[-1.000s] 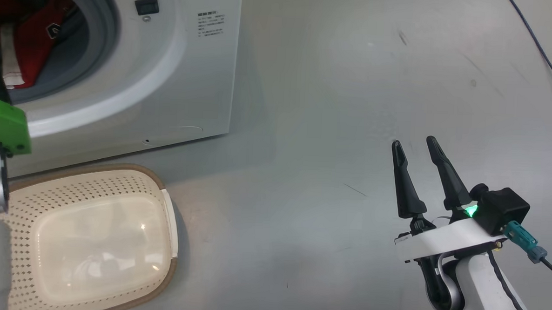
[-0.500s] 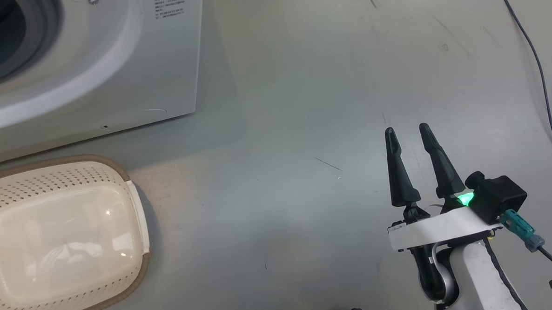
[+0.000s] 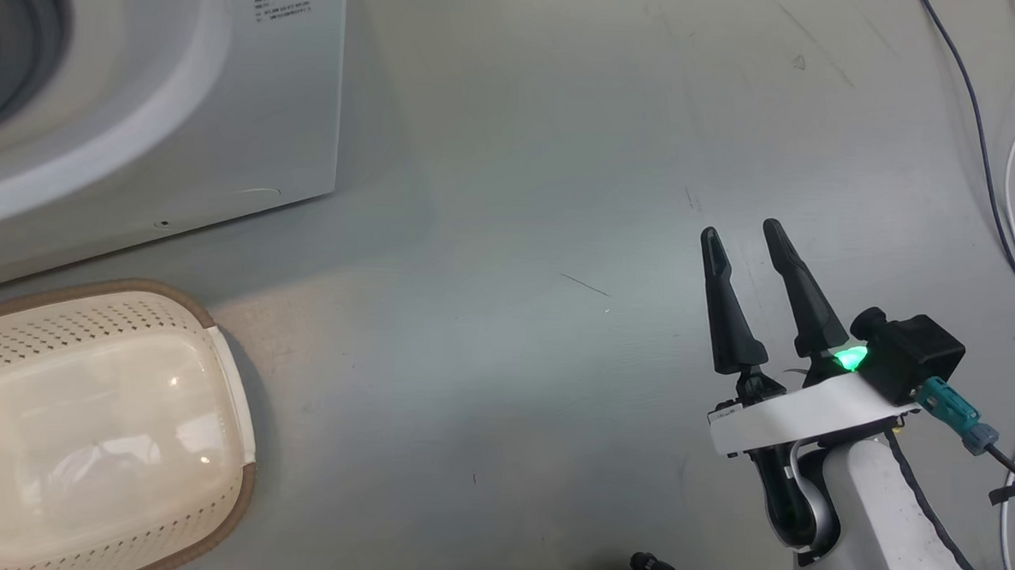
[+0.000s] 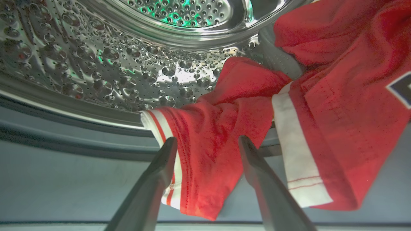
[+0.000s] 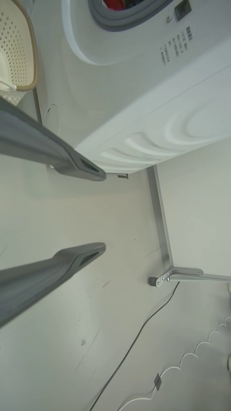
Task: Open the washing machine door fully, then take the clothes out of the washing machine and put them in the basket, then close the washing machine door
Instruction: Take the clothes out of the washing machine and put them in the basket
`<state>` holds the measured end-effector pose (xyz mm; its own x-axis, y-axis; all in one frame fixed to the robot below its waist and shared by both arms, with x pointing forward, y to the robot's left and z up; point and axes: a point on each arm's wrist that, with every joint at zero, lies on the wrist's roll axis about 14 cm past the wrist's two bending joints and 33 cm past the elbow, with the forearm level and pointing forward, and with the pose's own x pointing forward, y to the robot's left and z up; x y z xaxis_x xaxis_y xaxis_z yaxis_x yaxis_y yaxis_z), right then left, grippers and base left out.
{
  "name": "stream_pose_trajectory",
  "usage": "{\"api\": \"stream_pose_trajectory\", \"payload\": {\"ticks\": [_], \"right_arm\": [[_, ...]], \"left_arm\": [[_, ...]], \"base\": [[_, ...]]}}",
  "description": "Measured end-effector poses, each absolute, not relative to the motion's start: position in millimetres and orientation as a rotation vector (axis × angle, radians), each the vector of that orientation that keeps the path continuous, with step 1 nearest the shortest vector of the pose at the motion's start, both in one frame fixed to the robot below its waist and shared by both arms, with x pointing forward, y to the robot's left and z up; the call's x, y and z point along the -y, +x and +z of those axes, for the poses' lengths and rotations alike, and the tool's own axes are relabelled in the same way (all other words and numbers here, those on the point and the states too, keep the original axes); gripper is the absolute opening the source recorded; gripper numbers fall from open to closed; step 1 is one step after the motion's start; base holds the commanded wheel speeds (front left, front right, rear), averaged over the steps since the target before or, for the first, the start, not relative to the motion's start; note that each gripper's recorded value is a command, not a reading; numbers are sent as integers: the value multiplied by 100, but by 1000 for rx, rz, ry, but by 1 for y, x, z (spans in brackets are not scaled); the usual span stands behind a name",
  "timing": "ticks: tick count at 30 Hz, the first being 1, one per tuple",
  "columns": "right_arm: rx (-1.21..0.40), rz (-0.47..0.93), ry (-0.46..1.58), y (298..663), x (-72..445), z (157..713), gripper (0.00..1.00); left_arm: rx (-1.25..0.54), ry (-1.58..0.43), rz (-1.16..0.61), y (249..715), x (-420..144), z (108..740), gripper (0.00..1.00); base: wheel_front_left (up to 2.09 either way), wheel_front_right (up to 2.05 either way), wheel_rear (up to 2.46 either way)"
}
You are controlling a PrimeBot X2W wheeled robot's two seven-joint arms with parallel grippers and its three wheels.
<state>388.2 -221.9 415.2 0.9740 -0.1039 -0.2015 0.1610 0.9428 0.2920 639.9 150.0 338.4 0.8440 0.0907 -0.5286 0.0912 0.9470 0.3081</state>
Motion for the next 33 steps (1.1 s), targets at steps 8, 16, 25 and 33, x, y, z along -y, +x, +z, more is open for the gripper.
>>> {"api": "stream_pose_trajectory", "payload": {"ticks": [8, 16, 25, 33], "right_arm": [[-198, -134, 310, 390, 221, 411, 100], [-215, -121, 308, 394, 217, 404, 100], [-222, -122, 304, 397, 217, 401, 100], [-230, -129, 308, 397, 219, 398, 100]], "left_arm": [[-590, 363, 12, 646, -152, 333, 100], [-651, 380, 15, 645, -154, 313, 100], [-672, 421, 37, 647, -164, 304, 100], [-679, 388, 66, 652, -169, 301, 100]], "base": [[0, 0, 0], [0, 0, 0], [0, 0, 0], [0, 0, 0]]}}
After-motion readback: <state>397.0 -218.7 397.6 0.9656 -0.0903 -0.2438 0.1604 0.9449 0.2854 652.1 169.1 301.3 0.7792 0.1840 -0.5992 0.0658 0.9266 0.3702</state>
